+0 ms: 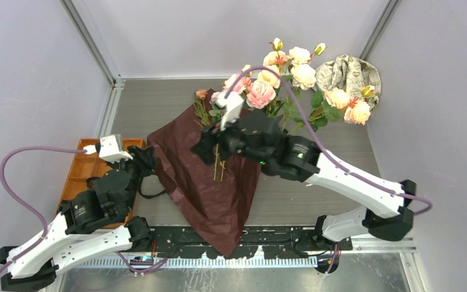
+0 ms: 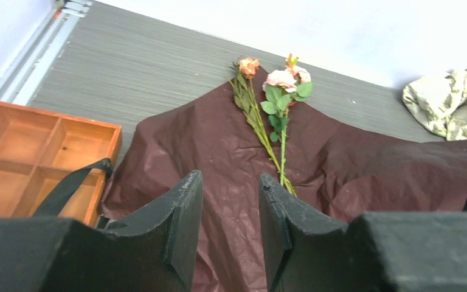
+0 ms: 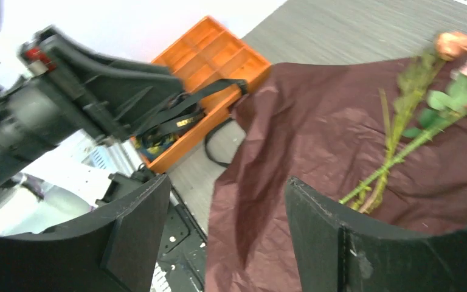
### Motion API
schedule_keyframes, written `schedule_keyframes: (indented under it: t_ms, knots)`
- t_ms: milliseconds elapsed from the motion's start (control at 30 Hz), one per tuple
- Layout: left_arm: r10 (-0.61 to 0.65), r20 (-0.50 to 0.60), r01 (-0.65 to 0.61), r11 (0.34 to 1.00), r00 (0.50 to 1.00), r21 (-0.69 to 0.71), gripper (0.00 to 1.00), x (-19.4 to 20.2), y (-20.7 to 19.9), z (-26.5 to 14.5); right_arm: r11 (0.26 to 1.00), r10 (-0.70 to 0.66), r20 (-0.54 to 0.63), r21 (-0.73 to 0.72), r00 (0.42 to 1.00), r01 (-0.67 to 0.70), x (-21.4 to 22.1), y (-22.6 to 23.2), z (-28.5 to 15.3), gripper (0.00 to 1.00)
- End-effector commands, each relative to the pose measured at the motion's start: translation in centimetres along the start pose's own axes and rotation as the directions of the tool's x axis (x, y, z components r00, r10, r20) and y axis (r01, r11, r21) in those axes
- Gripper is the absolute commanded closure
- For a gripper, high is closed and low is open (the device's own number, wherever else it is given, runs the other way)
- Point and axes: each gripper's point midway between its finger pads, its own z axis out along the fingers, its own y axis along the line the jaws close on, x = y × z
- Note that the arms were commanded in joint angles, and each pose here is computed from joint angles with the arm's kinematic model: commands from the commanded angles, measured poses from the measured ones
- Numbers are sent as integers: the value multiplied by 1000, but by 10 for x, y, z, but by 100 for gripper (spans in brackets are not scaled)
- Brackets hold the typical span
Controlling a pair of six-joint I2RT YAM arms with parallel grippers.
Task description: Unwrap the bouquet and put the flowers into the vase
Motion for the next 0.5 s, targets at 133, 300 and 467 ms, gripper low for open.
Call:
schedule_keyframes:
  t_ms: [133,300,467]
  knots:
    - [-73,71,83,985,995,-154,61,-18,44,-12,988,-137,-131,58,982,146,38,35,52,26]
    - [-63,74,75,982,995,-172,61,-16,49,-12,968,-125,-275,175,953,178,101,8,88,26]
    - [-44,52,53,984,998,-167,62,-11,40,-8,936,4,-357,330,934,122,141,-44,120,28]
